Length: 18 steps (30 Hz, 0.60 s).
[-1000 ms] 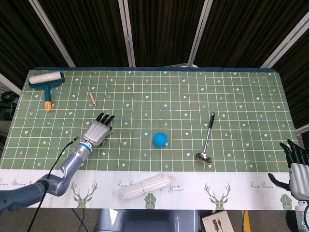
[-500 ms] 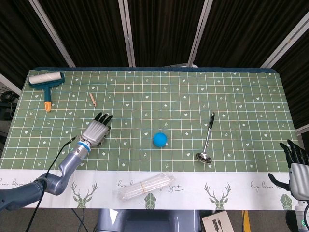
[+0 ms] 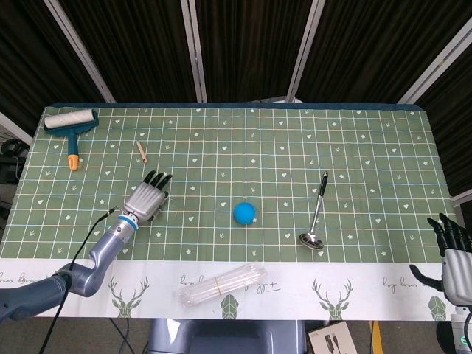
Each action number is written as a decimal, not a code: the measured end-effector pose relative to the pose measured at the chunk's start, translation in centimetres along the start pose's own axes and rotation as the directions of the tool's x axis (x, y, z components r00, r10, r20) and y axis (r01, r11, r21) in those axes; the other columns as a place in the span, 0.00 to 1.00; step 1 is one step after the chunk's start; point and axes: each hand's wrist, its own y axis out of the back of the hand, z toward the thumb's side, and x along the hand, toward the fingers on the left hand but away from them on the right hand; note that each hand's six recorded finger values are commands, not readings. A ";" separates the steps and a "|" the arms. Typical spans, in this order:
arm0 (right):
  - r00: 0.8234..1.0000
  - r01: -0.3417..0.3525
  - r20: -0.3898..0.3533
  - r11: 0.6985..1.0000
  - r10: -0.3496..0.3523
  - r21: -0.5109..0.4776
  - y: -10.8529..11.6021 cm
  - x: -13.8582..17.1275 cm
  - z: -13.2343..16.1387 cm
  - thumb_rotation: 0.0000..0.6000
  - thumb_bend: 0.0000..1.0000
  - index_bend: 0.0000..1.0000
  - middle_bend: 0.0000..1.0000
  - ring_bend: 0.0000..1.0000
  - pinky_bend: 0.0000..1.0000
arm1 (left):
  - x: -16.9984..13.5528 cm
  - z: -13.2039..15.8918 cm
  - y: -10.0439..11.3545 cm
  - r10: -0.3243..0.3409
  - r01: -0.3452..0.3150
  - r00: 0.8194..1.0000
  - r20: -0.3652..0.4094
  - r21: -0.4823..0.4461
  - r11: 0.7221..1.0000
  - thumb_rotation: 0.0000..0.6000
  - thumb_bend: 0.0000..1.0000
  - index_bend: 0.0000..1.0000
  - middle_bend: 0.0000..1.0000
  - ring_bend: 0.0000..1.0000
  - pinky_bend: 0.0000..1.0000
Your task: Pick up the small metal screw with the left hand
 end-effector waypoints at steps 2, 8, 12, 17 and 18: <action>1.000 0.000 -0.001 1.000 0.000 0.000 0.0 0.0 0.0 1.00 0.10 0.08 0.00 0.00 0.07 | 0.0 -0.2 0.0 -0.002 0.002 1.000 -0.003 -0.002 1.000 1.00 0.29 0.47 0.00 0.00 0.00; 1.000 -0.002 -0.003 1.000 0.002 0.003 -0.1 0.0 0.1 1.00 0.10 0.08 0.00 0.00 0.07 | 0.0 0.0 -0.2 -0.010 0.010 1.000 0.000 -0.004 1.000 1.00 0.29 0.47 0.00 0.00 0.00; 1.000 -0.002 -0.001 1.000 0.002 0.002 -0.1 0.0 0.1 1.00 0.10 0.08 0.00 0.00 0.07 | 0.0 0.4 -0.4 -0.008 0.008 1.000 0.005 -0.009 1.000 1.00 0.29 0.47 0.00 0.00 0.00; 1.000 -0.002 0.001 1.000 0.002 0.000 -0.1 0.0 0.0 1.00 0.10 0.08 0.00 0.00 0.07 | 0.2 0.5 -0.3 -0.003 0.003 1.000 0.006 -0.008 1.000 1.00 0.30 0.49 0.00 0.00 0.00; 1.000 -0.003 0.002 1.000 0.003 -0.002 -0.1 0.0 0.0 1.00 0.10 0.08 0.00 0.00 0.07 | 0.2 0.5 -0.3 -0.003 0.003 1.000 0.006 -0.007 1.000 1.00 0.31 0.50 0.00 0.00 0.00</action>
